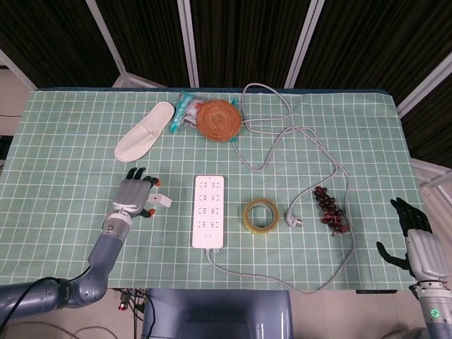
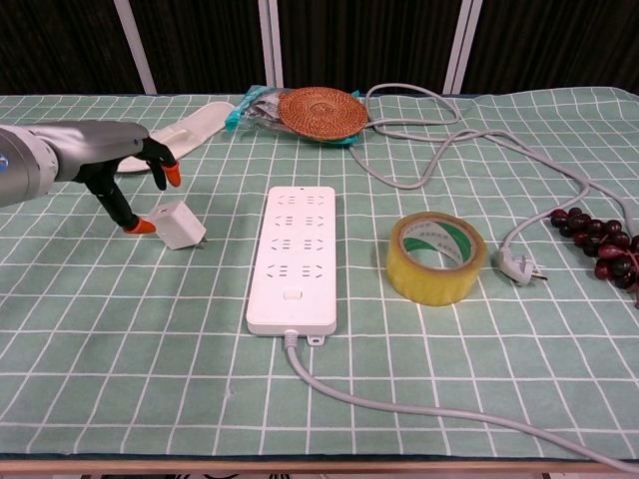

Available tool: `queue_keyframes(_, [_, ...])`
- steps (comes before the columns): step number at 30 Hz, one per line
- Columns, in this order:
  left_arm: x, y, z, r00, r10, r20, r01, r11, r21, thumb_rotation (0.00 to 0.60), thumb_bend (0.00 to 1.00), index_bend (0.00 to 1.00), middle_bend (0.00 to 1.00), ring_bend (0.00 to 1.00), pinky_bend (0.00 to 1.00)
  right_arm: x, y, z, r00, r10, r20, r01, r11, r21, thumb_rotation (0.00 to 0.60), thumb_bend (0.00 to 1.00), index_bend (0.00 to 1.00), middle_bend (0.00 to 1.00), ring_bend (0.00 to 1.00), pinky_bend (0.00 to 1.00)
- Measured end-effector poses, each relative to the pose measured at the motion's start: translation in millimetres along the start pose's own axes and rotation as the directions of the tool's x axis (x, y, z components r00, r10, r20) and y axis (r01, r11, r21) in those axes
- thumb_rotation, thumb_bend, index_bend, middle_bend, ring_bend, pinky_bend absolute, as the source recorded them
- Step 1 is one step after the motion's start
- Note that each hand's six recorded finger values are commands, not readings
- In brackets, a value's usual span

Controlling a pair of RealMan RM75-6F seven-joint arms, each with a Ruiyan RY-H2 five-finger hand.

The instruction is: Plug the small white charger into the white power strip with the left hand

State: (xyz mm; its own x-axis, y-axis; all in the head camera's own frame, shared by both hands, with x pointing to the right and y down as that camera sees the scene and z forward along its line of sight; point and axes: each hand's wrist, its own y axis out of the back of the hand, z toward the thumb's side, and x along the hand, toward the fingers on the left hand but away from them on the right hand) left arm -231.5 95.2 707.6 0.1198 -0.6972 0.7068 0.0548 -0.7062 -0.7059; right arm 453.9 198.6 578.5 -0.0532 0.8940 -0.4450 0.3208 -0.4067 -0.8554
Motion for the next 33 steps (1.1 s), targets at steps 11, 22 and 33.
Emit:
queue_keyframes(11, [12.7, -10.8, 6.7, 1.0, -0.031, 0.0, 0.031, 0.999, 0.008, 0.6, 0.26, 0.37, 0.31, 0.0, 0.0, -0.5, -0.3, -0.9, 1.0, 0.007, 0.006, -0.007, 1.0, -0.007, 0.6, 0.39, 0.0, 0.0, 0.0, 0.0])
queue_keyframes(22, [18.0, -18.1, 12.0, 0.999, -0.039, 0.011, 0.039, 0.999, 0.011, 0.6, 0.3, 0.43, 0.37, 0.0, 0.0, -1.0, -0.4, -1.2, 1.0, 0.01, 0.011, -0.01, 1.0, -0.011, 0.6, 0.39, 0.0, 0.0, 0.0, 0.0])
queue_keyframes(33, [18.1, -14.7, 18.2, 1.0, 0.014, 0.023, -0.014, 1.0, -0.003, 0.6, 0.57, 0.58, 0.57, 0.09, 0.0, -1.1, -0.6, -1.3, 1.0, 0.01, 0.012, -0.01, 1.0, -0.013, 0.6, 0.39, 0.0, 0.0, 0.0, 0.0])
